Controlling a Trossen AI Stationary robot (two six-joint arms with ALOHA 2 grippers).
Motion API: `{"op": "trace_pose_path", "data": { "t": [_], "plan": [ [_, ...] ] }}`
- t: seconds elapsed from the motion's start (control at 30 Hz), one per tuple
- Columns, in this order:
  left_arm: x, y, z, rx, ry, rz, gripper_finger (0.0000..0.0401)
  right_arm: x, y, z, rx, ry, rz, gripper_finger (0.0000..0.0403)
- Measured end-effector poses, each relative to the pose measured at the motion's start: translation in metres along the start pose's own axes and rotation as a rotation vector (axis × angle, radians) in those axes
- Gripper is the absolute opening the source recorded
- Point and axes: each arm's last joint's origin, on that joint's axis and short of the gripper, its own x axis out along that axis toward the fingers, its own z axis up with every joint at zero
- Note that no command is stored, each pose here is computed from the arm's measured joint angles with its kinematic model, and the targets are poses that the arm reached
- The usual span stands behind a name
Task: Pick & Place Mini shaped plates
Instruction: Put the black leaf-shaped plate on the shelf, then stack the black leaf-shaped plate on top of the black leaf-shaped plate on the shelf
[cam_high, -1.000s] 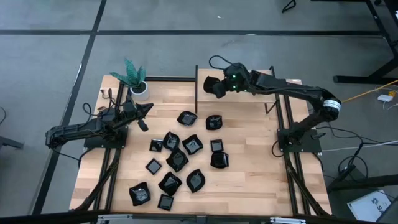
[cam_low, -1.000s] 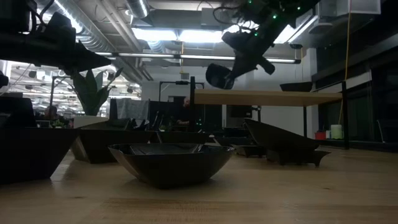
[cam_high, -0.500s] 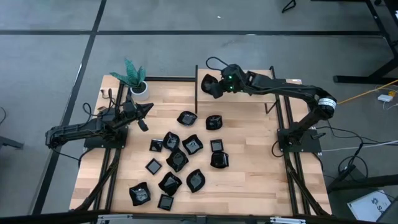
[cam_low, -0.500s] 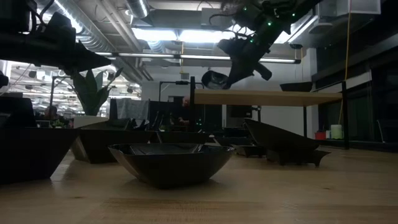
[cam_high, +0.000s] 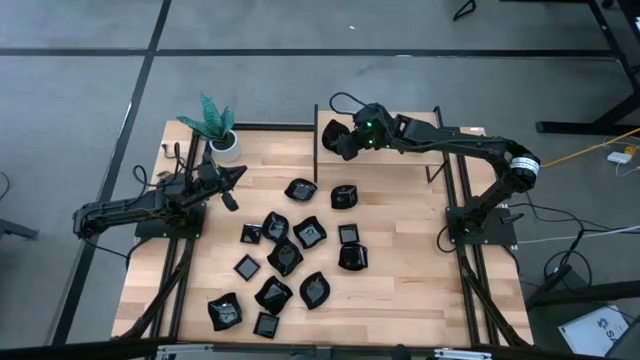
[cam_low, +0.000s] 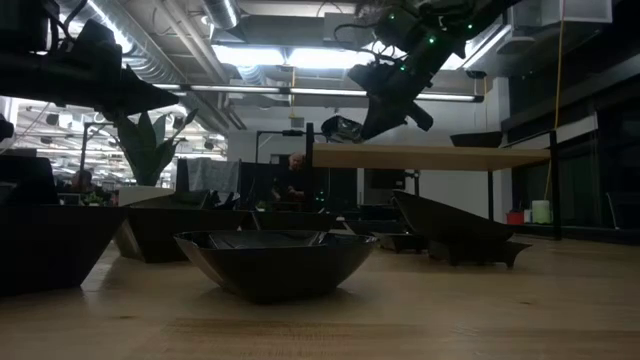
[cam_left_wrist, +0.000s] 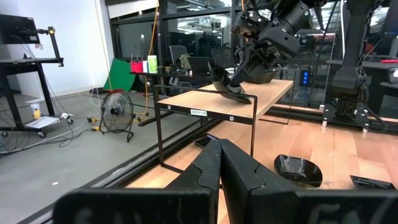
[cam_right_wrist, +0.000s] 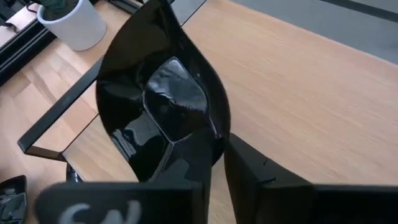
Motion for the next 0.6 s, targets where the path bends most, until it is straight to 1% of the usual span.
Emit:
{"op": "trace_pose_path", "data": {
  "t": [0.27, 0.37, 0.47, 0.6],
  "plan": [
    [0.0, 0.0, 0.0, 0.0, 0.0, 0.0, 0.0004, 0.0, 0.0, 0.0, -0.02, -0.001, 0.0, 0.0081],
    [0.0, 0.0, 0.0, 0.0, 0.0, 0.0, 0.0004, 0.0, 0.0, 0.0, -0.032, -0.002, 0.0, 0.0084],
    [0.0, 0.0, 0.0, 0.0, 0.0, 0.0, 0.0004, -0.002, 0.0, 0.001, -0.068, -0.012, 0.005, 0.0084],
    [0.0, 0.0, 0.0, 0.0, 0.0, 0.0, 0.0004, -0.014, 0.003, 0.007, -0.116, -0.056, 0.026, 0.0083]
  ]
}}
